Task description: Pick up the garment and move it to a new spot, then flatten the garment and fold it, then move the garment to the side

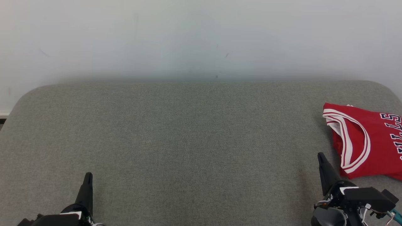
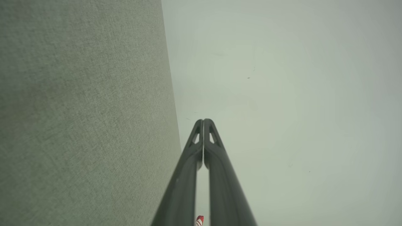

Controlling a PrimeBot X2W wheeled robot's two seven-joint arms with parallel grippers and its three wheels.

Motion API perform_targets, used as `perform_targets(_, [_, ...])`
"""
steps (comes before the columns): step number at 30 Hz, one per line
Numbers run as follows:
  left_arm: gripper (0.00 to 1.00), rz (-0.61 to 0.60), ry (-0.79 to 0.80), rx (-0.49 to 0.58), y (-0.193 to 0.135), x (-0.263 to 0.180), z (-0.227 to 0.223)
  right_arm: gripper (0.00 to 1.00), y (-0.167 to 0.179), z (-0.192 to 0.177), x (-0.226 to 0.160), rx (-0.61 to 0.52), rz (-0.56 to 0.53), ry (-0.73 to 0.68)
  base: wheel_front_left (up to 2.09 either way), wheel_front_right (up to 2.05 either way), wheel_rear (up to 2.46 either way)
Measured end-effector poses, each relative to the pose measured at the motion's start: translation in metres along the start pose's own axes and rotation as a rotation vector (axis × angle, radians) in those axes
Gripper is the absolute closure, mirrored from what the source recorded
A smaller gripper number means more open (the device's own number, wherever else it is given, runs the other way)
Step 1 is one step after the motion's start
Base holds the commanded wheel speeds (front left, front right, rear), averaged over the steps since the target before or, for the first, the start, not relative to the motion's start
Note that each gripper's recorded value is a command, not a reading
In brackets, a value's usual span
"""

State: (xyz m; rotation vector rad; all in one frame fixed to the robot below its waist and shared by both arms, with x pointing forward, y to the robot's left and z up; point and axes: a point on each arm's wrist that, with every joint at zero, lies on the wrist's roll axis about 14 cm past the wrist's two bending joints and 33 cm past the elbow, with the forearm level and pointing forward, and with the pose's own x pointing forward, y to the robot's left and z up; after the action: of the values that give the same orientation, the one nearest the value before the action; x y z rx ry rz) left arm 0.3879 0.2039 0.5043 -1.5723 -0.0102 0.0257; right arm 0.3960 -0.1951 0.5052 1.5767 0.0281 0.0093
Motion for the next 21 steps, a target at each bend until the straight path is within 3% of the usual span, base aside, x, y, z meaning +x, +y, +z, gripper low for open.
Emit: perform_targets(21, [1.00,0.000,0.000,0.000,0.0000,0.0000,0.0000,1.00,0.0000,0.0000,0.0000,0.000,0.000,0.000,0.00,0.00,0.00])
